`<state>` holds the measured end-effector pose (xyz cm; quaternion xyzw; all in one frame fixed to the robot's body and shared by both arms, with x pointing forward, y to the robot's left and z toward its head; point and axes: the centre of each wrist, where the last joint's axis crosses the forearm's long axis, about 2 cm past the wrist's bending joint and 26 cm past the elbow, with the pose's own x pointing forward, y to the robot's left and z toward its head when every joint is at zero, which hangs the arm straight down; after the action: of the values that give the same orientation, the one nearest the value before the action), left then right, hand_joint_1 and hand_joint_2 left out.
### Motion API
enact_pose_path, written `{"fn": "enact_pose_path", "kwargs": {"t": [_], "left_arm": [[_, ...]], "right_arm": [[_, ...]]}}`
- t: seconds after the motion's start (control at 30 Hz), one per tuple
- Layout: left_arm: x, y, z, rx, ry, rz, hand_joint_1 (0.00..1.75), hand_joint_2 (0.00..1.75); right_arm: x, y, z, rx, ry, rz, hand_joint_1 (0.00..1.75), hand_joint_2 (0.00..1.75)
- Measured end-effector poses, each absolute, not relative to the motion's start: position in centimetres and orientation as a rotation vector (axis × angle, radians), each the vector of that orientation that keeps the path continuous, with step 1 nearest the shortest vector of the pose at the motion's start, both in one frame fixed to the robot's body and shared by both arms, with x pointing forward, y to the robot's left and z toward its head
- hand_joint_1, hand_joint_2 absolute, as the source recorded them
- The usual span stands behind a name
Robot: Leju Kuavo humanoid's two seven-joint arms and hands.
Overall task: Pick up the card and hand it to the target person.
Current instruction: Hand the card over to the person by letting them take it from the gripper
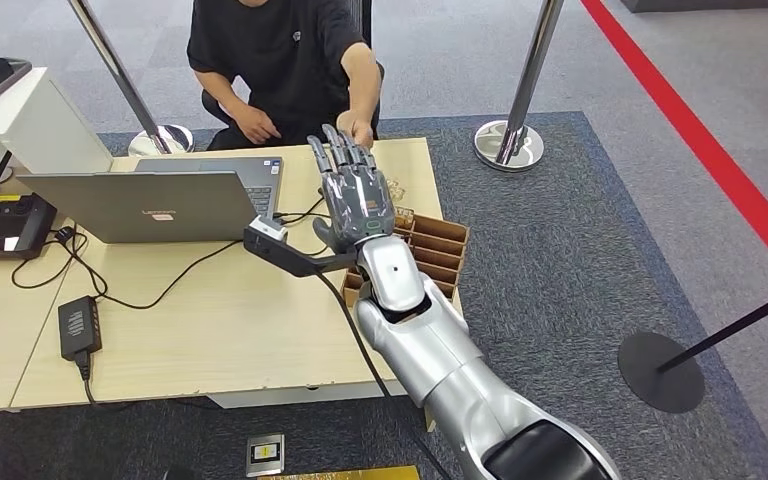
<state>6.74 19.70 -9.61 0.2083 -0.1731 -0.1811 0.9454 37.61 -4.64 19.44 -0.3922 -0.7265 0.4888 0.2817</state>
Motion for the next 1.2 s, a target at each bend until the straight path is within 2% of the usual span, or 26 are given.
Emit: {"fn": "enact_pose_path", "kwargs": {"t": [0.07, 0.4, 0.6, 0.9, 1.2], "left_arm": [[6.7, 19.7, -9.6, 0.424, -0.352, -0.369, 0.00, 0.00], [6.7, 19.7, -9.6, 0.425, -0.353, -0.368, 0.00, 0.00], [6.7, 19.7, -9.6, 0.427, -0.362, -0.365, 0.00, 0.00], [6.2, 19.7, -9.7, 0.431, -0.351, -0.361, 0.00, 0.00], [6.1, 19.8, -9.7, 0.443, -0.347, -0.338, 0.00, 0.00]], "right_arm": [[37.6, -4.7, 19.4, -1.054, -1.943, 1.308, 0.00, 0.00], [37.6, -5.3, 18.8, -1.080, -1.963, 1.229, 0.00, 0.00], [37.5, -8.1, 17.0, -1.139, -1.951, 1.080, 0.00, 0.00], [35.8, -17.5, 14.0, -1.277, -1.793, 0.775, 0.00, 0.00], [31.5, -28.9, 8.6, -1.376, -1.428, 0.459, 0.00, 0.00]]}}
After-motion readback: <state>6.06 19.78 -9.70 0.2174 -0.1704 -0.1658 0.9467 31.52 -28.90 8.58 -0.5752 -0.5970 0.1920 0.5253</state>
